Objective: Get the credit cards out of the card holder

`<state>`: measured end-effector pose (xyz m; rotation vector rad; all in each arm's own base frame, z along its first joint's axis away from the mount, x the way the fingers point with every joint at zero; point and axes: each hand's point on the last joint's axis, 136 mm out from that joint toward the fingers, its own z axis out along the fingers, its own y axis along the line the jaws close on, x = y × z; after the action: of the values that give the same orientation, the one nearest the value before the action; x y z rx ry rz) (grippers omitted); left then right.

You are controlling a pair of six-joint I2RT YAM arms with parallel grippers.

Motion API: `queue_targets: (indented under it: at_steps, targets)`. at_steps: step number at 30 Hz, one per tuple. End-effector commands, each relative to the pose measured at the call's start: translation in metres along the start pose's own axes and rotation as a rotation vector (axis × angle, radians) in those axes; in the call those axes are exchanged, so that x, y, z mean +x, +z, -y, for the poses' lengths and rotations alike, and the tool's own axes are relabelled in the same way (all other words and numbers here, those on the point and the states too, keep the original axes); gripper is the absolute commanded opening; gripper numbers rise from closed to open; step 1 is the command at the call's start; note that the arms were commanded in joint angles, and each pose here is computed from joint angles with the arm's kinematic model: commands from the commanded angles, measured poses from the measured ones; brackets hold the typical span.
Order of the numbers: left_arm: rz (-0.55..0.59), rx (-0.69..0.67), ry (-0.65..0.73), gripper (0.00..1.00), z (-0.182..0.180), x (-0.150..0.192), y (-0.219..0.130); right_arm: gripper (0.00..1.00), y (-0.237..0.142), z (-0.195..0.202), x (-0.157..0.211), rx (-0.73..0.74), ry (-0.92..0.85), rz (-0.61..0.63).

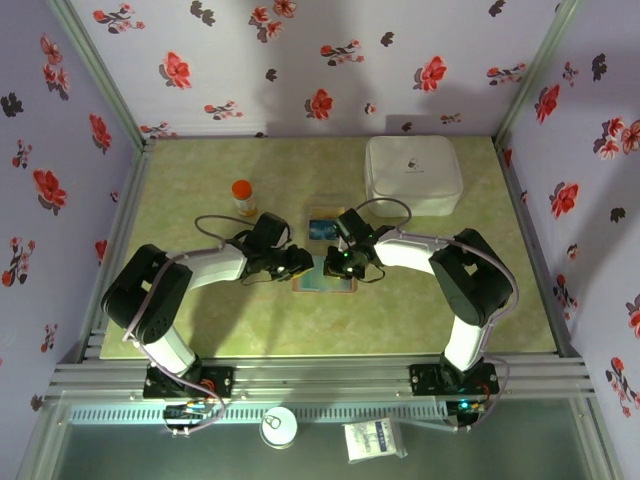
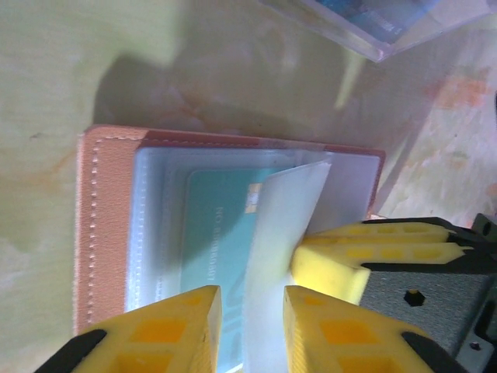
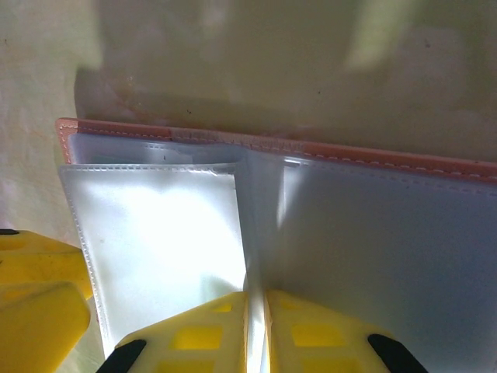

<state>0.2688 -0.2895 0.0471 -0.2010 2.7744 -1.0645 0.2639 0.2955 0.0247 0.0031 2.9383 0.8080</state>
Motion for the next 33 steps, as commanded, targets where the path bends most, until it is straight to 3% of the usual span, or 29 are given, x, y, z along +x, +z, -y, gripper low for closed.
queue_targets:
  at_steps: [1, 9, 17, 29, 33]
  targets:
    - [-0.014, 0.036, 0.021, 0.25, 0.013, -0.001, 0.008, 0.14, -0.004, 0.004, 0.003, 0.008, 0.021, -0.011]
    - [-0.011, 0.066, 0.036, 0.19, 0.026, -0.002, 0.006, 0.17, -0.013, -0.002, 0.0, 0.0, 0.014, 0.006]
    - [-0.018, 0.069, 0.051, 0.17, 0.037, -0.002, 0.005, 0.25, -0.05, -0.01, -0.012, -0.009, -0.008, 0.1]
    - [-0.07, 0.045, 0.095, 0.17, 0.057, 0.005, 0.024, 0.25, -0.096, 0.006, -0.021, -0.035, 0.007, 0.2]
    - [-0.09, 0.043, 0.105, 0.22, 0.066, 0.008, 0.033, 0.25, -0.102, 0.013, -0.02, -0.035, 0.015, 0.214]
